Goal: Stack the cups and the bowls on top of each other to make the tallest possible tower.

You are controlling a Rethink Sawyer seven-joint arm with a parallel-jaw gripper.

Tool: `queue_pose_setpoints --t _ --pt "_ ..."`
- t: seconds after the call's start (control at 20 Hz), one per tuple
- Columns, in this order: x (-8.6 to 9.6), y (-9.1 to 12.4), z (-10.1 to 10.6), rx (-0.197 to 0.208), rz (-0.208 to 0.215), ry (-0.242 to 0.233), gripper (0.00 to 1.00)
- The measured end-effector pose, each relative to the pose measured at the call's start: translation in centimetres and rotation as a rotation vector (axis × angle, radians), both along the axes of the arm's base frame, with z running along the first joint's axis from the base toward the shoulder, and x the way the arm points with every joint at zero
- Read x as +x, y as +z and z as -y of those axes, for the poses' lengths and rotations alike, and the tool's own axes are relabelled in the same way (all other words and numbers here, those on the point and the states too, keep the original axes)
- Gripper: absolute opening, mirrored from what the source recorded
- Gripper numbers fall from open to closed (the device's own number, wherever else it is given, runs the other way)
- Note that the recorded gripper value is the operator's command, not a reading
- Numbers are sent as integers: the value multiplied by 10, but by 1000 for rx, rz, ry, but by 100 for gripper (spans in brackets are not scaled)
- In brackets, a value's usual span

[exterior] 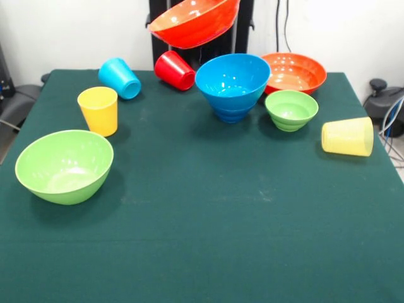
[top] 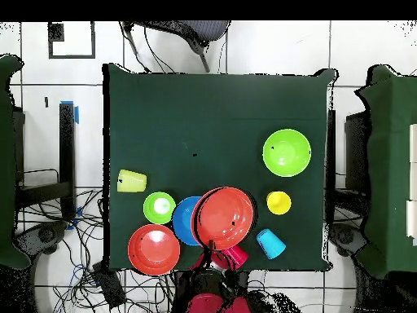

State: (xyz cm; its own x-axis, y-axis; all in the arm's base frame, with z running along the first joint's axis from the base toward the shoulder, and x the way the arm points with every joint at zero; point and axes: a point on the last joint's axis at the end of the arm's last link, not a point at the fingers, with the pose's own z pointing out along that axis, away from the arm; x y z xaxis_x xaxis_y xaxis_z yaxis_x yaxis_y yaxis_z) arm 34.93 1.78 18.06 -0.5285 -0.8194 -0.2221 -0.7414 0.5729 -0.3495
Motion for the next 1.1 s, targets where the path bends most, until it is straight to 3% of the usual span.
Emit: queue_pose_setpoints --t 0.2,0.3,0.45,0.75,1.1 --pt "1 1 -1 3 -29 -60 0" --pt "0 1 -2 -3 -64 -110 0" --pt "-3 1 -3 -16 -86 -120 0" --pt "-11 1 -21 -37 -102 -82 0" --pt "-30 2 -66 -37 -100 -27 0"
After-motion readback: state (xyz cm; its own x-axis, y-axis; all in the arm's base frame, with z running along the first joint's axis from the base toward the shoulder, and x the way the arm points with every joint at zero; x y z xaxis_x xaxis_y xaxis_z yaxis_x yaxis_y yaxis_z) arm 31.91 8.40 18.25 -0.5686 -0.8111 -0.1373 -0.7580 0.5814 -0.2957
